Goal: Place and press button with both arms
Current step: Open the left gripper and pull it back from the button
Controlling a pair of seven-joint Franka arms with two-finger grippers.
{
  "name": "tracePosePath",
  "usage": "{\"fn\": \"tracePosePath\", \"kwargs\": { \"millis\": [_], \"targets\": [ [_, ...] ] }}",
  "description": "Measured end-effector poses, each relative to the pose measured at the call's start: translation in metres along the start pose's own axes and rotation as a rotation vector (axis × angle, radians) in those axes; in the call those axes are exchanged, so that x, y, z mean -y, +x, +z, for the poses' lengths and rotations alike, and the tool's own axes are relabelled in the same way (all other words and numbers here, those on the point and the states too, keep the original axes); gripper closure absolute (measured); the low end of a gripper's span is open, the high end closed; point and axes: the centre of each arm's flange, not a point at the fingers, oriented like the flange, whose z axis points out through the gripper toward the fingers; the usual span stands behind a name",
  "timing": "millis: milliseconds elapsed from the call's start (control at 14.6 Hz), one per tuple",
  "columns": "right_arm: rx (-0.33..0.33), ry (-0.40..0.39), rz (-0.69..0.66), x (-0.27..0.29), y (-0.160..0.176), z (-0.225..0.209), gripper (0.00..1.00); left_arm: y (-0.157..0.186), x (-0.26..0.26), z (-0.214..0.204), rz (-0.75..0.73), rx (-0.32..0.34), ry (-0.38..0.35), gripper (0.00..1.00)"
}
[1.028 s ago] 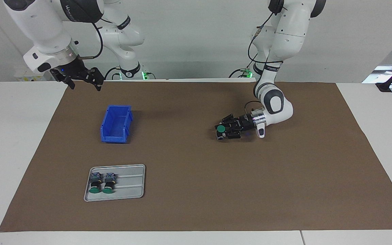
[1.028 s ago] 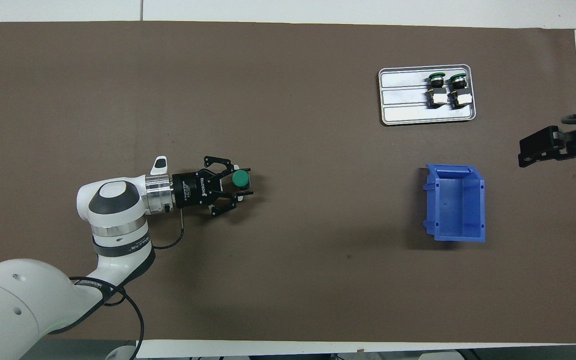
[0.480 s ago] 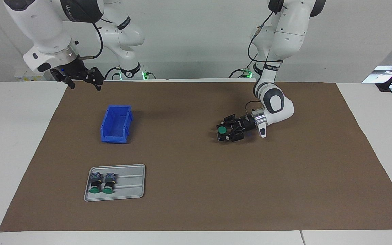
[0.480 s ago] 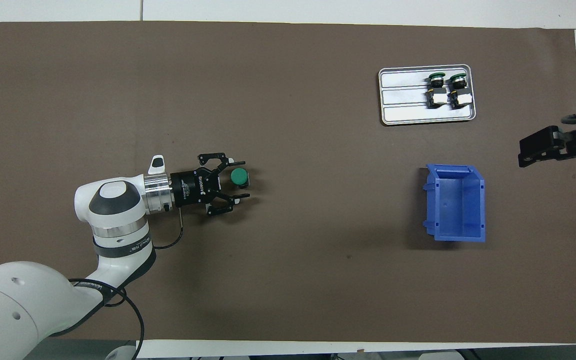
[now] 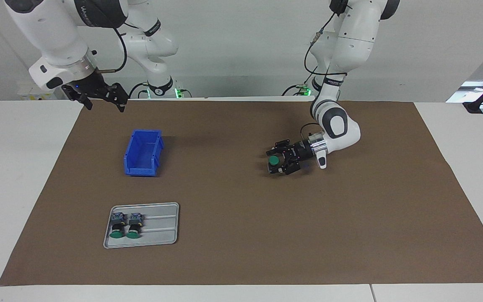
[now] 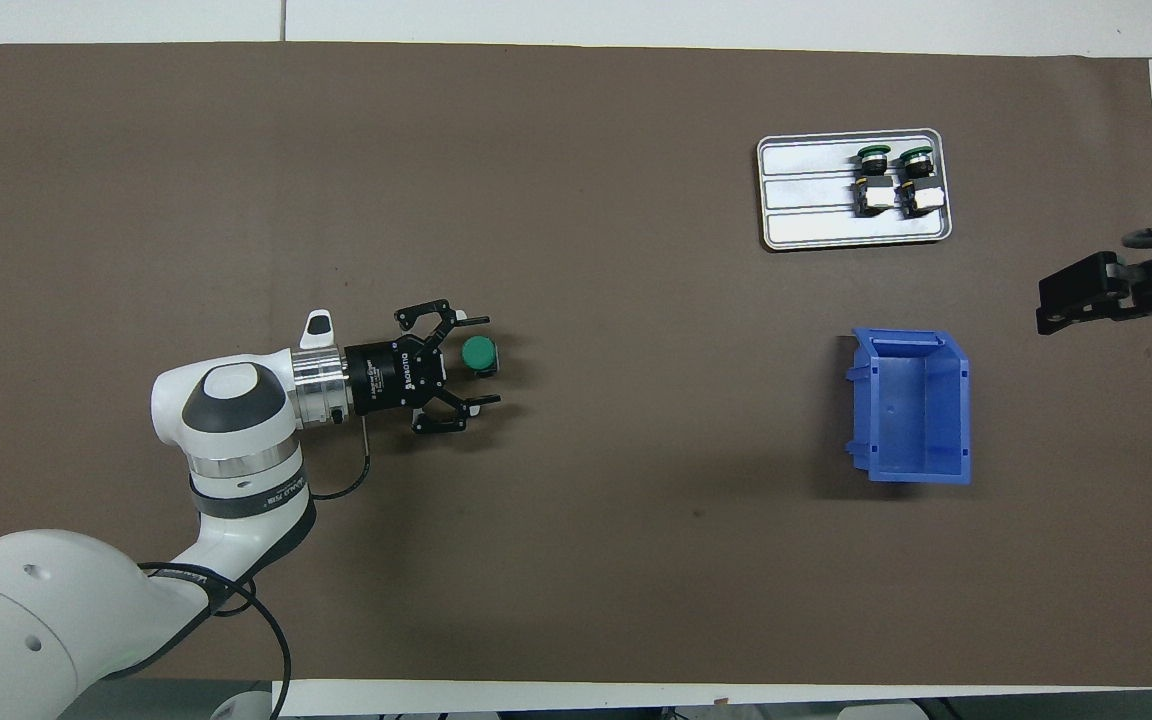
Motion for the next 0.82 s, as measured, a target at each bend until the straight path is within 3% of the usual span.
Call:
{"fn": "tracePosePath", "kwargs": {
  "millis": [617,822],
  "targets": [
    [0.0,0.0,0.0,0.0,0.0,0.0,0.0,-0.004,-0.008,-0.017,0.02,-0.042,0.051,0.0],
    [0.0,0.0,0.0,0.0,0.0,0.0,0.0,-0.017,-0.015,-0.026,0.018,-0.091,0.075,0.0]
  ]
}}
